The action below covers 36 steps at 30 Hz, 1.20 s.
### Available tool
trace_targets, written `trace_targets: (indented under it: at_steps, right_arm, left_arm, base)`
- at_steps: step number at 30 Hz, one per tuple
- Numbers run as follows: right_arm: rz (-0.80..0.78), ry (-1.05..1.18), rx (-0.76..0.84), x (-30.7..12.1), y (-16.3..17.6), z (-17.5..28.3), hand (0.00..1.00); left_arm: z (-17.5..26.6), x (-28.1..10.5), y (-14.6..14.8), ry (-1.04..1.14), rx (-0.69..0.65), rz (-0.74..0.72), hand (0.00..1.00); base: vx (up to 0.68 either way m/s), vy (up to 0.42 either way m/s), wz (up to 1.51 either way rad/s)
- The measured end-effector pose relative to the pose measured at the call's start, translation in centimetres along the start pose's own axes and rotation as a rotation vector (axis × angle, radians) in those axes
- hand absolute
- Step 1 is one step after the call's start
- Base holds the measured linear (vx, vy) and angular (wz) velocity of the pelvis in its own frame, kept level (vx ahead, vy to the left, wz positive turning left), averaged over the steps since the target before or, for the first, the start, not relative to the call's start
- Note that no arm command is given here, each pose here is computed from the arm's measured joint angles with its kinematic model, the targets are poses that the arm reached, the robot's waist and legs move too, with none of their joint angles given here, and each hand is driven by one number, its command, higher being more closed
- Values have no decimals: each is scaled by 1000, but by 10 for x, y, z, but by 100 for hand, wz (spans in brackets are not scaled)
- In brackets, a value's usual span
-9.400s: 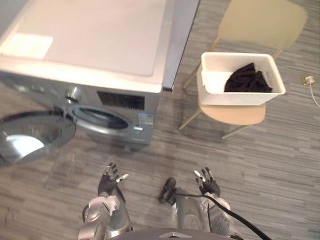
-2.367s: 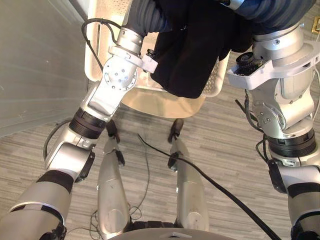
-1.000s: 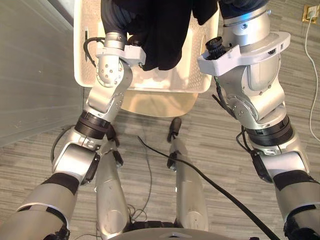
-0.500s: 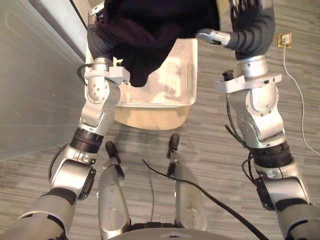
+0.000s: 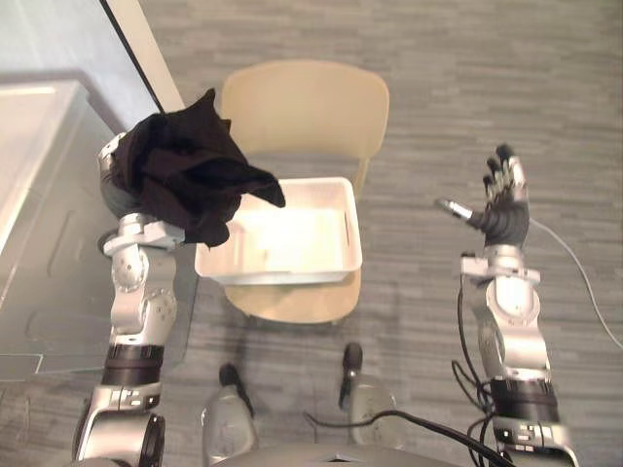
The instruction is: Pick up the laundry basket with both hands and put the clothes into the washing machine.
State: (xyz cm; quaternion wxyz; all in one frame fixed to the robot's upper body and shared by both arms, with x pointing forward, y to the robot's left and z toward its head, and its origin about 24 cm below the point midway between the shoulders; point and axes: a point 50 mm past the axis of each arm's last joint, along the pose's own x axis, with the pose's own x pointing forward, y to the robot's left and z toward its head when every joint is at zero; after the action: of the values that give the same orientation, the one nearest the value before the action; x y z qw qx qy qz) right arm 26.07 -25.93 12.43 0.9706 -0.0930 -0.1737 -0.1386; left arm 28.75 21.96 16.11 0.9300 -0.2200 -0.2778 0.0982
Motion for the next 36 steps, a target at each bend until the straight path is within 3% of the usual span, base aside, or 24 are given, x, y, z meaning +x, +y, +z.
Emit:
trace_targets:
  at_steps: [5, 8, 10, 11, 13, 14, 16, 18, 22, 25, 36]
  right_arm:
    - [-116, 363, -197, -40, -42, -71, 0]
    - [-213, 711, -409, -88, -79, -120, 0]
    - [-325, 937, -439, -129, -104, -147, 0]
    - [-363, 1016, -435, -147, -112, -153, 0]
    - [-540, 1352, -362, -239, -137, -167, 0]
    - [-577, 1421, -346, -260, -140, -166, 0]
    - [-725, 1611, -185, -327, -131, -162, 0]
    - [-771, 1655, -62, -347, -113, -164, 0]
    - [-740, 1750, 174, -370, -52, -174, 0]
    - [-617, 1805, 227, -375, -19, -177, 0]
    - [-122, 1575, -58, -306, 0, -191, 0]
  left_arm:
    - [18, -2, 25, -68, 28, 82, 100]
    - [24, -3, 25, -90, 30, 96, 100]
    - [26, -8, 29, -97, 45, 110, 100]
    - [24, -9, 27, -91, 40, 106, 100]
    - [16, -18, 20, -62, 43, 79, 100]
    - [15, -20, 20, -60, 50, 79, 100]
    - [18, -29, 22, -80, 61, 89, 100]
    - [18, -36, 24, -81, 65, 108, 100]
    - [15, -50, 41, -42, 107, 171, 100]
    - [11, -61, 51, -7, 124, 217, 100]
    - [-25, -94, 31, 162, -16, 230, 100]
  base:
    - [-12, -52, 59]
    - [-131, -145, 140]
    - [-152, -101, 78]
    - [-135, -111, 76]
    - [-80, -69, 102]
    - [-89, 38, 102]
    - [-163, 180, 95]
    - [-215, 271, 61]
    - [-283, 280, 35]
    - [-262, 133, 46]
    - [-61, -42, 93]
